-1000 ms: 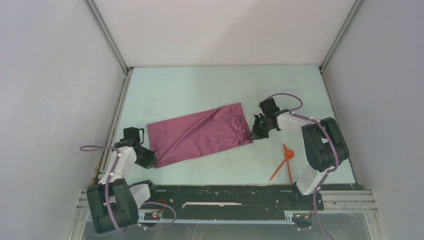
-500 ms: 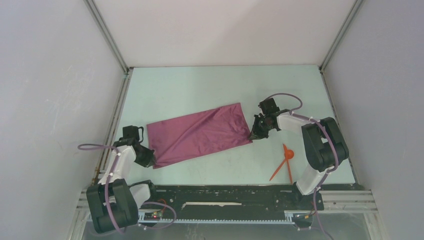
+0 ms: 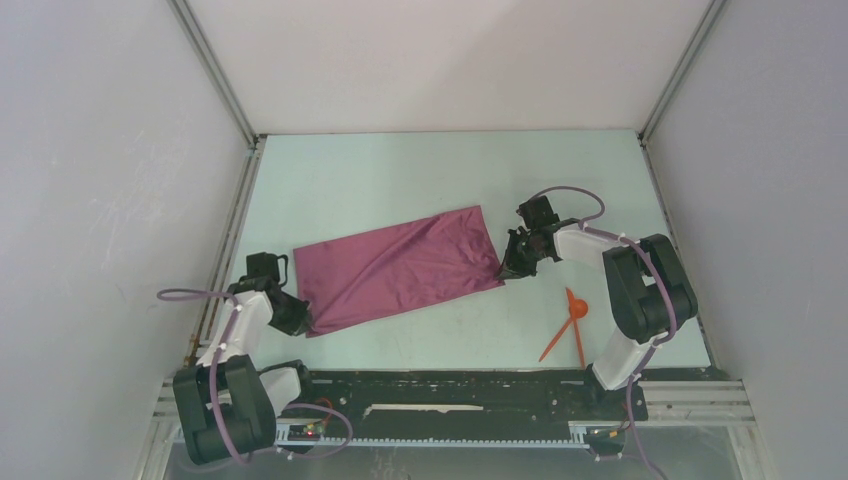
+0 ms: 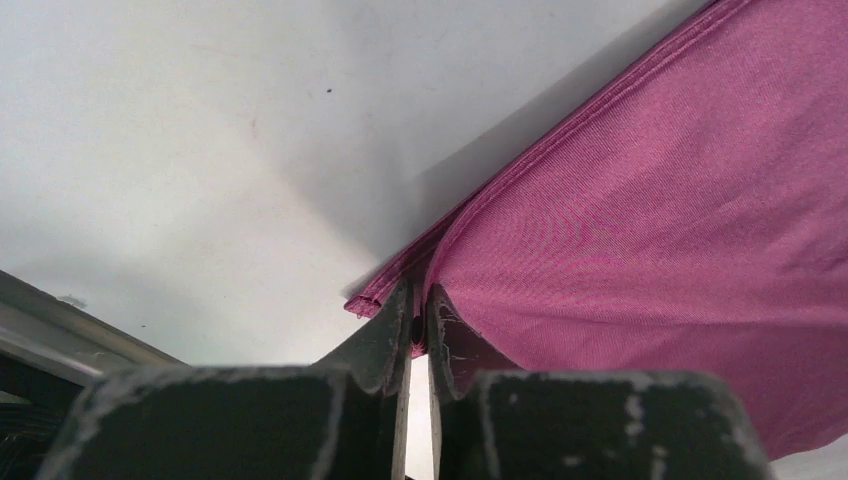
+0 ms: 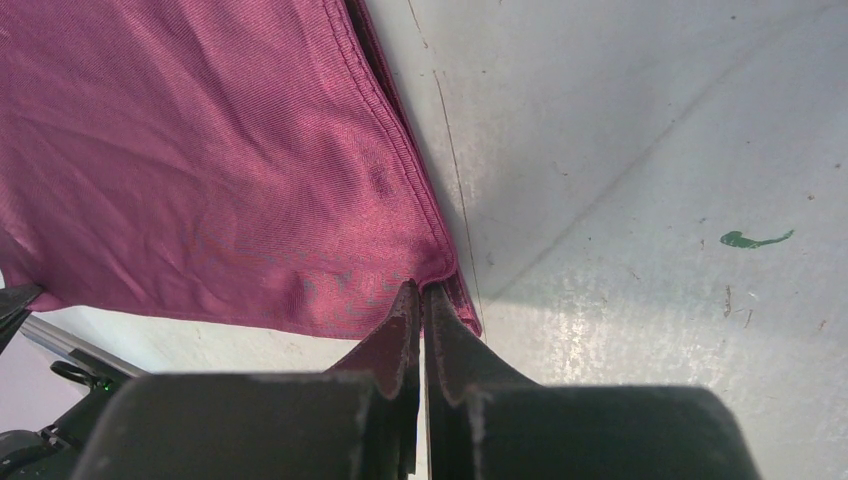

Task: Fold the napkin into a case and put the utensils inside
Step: Fold and flatten the napkin at the center of the board.

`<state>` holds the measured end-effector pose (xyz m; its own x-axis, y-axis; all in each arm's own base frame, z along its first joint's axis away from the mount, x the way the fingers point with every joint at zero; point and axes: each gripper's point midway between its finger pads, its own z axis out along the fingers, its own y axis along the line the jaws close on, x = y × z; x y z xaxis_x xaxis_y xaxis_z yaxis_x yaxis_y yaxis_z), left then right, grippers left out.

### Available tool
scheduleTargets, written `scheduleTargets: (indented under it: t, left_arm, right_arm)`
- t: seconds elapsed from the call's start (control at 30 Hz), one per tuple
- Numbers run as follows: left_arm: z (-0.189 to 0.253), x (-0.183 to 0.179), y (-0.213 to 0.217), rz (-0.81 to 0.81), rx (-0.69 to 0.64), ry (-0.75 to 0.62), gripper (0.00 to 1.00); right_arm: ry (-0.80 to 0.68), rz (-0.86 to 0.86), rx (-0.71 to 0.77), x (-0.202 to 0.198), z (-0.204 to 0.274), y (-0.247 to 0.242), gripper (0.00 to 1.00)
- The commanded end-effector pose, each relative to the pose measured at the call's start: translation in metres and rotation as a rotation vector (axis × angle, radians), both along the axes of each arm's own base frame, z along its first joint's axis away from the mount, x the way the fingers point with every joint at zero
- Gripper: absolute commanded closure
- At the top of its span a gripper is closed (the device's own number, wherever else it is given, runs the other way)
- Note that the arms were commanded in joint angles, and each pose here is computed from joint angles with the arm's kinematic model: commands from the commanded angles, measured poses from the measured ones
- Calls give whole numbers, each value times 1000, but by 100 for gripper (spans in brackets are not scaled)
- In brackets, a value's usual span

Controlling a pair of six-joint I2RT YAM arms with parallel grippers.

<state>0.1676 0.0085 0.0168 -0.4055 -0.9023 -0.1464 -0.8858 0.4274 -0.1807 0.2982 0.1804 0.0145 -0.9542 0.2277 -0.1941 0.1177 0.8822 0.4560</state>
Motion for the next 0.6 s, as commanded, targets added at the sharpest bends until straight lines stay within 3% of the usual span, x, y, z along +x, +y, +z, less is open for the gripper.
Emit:
scheduleTargets:
  t: [0.0, 0.17, 0.3, 0.57]
  left_arm:
    - [-5, -3, 5, 16, 25, 11, 87]
    - [0, -3, 6, 31, 30, 14, 76]
    - [7, -4, 7, 43, 40, -2, 58]
    - [30, -4, 6, 34, 43, -37, 42]
  right_arm:
    - [11, -3, -37, -1, -12, -5, 100]
    - [7, 3, -30, -1, -11, -3, 100]
    - [6, 8, -24, -1, -11, -2, 96]
    - [10, 8, -23, -1, -12, -2, 96]
